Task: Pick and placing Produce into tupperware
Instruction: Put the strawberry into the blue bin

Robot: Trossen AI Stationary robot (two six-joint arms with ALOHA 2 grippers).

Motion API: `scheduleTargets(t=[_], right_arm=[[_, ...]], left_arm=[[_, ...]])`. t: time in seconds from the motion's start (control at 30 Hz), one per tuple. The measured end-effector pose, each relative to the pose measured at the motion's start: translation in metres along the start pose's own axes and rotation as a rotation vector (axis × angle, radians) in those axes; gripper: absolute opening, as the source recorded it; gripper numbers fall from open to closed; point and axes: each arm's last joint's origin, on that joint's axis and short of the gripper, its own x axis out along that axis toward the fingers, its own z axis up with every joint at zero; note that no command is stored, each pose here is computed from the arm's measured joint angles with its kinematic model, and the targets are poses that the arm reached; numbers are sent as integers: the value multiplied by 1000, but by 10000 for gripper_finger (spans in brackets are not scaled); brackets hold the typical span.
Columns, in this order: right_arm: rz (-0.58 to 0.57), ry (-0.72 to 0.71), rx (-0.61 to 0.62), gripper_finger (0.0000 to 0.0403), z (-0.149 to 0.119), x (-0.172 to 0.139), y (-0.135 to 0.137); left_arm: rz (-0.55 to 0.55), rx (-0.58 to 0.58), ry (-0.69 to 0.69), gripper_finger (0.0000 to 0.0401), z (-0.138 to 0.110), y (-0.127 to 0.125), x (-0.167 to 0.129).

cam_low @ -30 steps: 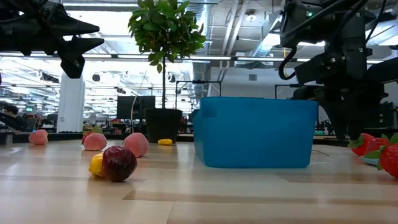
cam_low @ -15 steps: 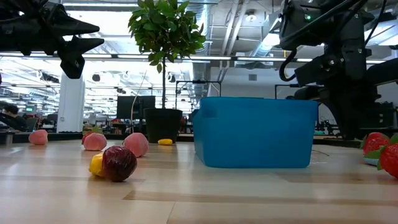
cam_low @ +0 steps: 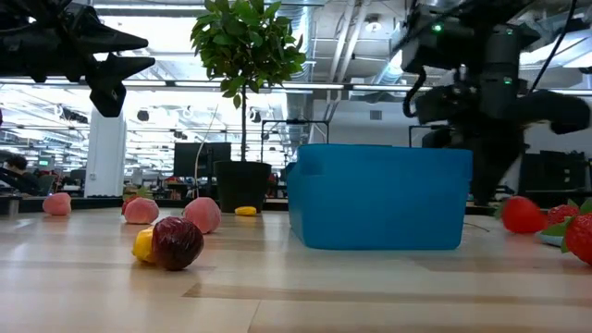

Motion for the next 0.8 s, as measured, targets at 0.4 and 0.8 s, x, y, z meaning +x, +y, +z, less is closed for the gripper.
scheduleTargets(t=[0.4,0.8], right_arm=[[-81,-450,126,10,2,-76,-20],[-107,-833,229,10,-33,-148,-16]], left_arm=[[22,10,-13,109,1,1,0],[23,2,-14,109,1,1,0]])
